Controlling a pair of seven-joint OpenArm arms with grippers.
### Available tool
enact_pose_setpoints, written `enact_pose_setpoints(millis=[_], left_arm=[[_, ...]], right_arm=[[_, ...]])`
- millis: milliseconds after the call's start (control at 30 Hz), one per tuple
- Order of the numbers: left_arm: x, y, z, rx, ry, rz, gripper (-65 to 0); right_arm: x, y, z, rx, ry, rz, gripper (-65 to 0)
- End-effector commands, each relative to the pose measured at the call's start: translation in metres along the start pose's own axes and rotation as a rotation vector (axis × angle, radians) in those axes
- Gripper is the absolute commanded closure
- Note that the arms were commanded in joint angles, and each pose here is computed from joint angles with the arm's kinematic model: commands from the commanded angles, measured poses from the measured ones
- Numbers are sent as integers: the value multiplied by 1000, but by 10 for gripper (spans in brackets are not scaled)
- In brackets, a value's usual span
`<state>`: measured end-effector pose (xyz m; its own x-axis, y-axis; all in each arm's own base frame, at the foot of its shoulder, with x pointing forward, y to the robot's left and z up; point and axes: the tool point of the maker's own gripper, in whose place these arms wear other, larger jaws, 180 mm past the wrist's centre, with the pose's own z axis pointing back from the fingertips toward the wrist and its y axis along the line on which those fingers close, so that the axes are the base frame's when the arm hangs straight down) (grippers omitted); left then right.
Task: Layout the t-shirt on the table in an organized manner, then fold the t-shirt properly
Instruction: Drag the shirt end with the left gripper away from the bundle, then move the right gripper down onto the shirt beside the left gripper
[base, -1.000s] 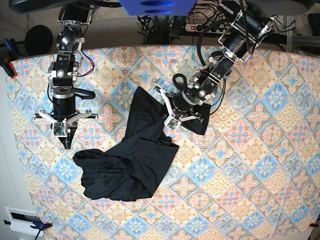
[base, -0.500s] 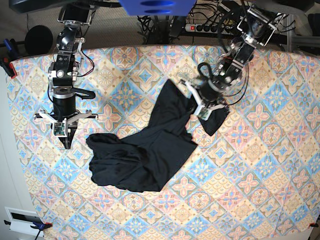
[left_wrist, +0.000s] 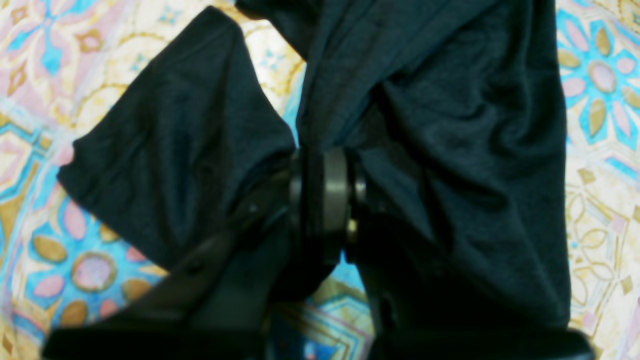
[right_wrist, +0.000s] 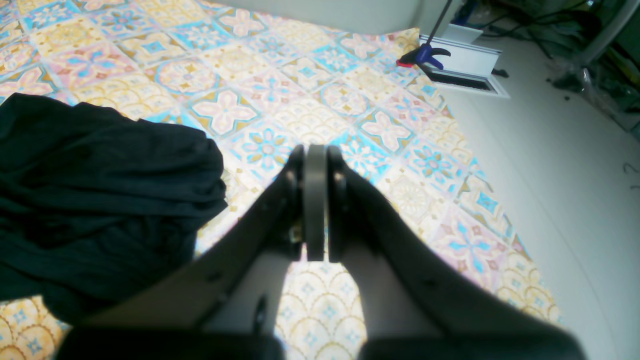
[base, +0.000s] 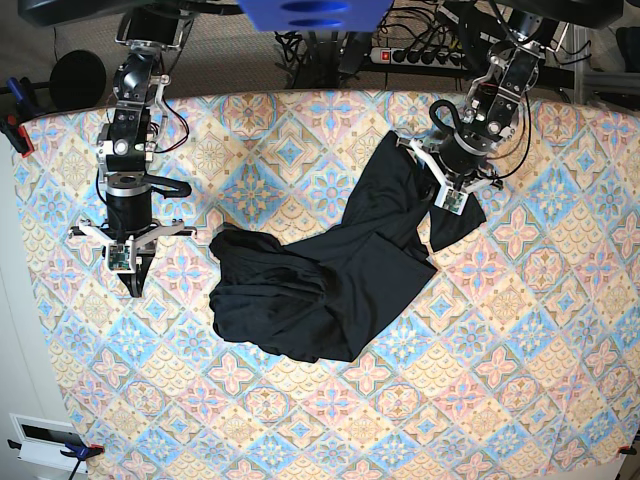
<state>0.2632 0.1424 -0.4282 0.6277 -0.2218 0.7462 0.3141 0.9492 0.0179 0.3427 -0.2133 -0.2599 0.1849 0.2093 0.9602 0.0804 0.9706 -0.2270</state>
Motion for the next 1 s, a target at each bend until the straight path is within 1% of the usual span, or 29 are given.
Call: enact_pose_setpoints(millis=[0, 67, 100, 167, 233, 300, 367, 433, 467, 567, 667, 733, 800, 867, 967], left_arm=[[-4, 9, 3, 28, 33, -12, -7], [-4, 9, 3, 28, 33, -12, -37], [-3, 9, 2, 28, 31, -11, -66], [3, 7, 3, 23, 17, -6, -131], [15, 3, 6, 13, -17, -9, -212], [36, -5, 12, -4, -74, -17, -295], [61, -15, 21, -29, -142, -28, -371], [82, -24, 30, -48, -201, -38, -418], [91, -27, 35, -56, -229, -42, -430], [117, -35, 47, -75, -303, -54, -433], [143, -46, 44, -83, -369, -14, -433], [150, -51, 38, -88, -355, 10, -433], [154, -55, 32, -97, -327, 22, -433], [159, -61, 29, -105, -316, 43, -433], [160, -64, 27, -110, -311, 54, -433]], right_arm=[[17, -5, -1, -12, -60, 8, 0], [17, -5, -1, -12, -60, 8, 0], [17, -5, -1, -12, -60, 8, 0], [17, -5, -1, -12, -60, 8, -10], [17, -5, -1, -12, -58, 8, -33], [17, -5, -1, -12, -58, 8, -47], [17, -5, -1, -12, -58, 8, -48], [17, -5, -1, -12, -58, 8, -48], [17, -5, -1, -12, -58, 8, -48], [17, -4, -1, -10, -58, 8, -48], [15, -4, 0, -9, -54, 8, -48], [8, 3, 4, 10, -34, 11, -48], [4, 28, 9, 76, -26, 13, -49], [-10, 67, 22, 183, 12, 11, -49], [-32, 126, 52, 350, 69, 6, -49]])
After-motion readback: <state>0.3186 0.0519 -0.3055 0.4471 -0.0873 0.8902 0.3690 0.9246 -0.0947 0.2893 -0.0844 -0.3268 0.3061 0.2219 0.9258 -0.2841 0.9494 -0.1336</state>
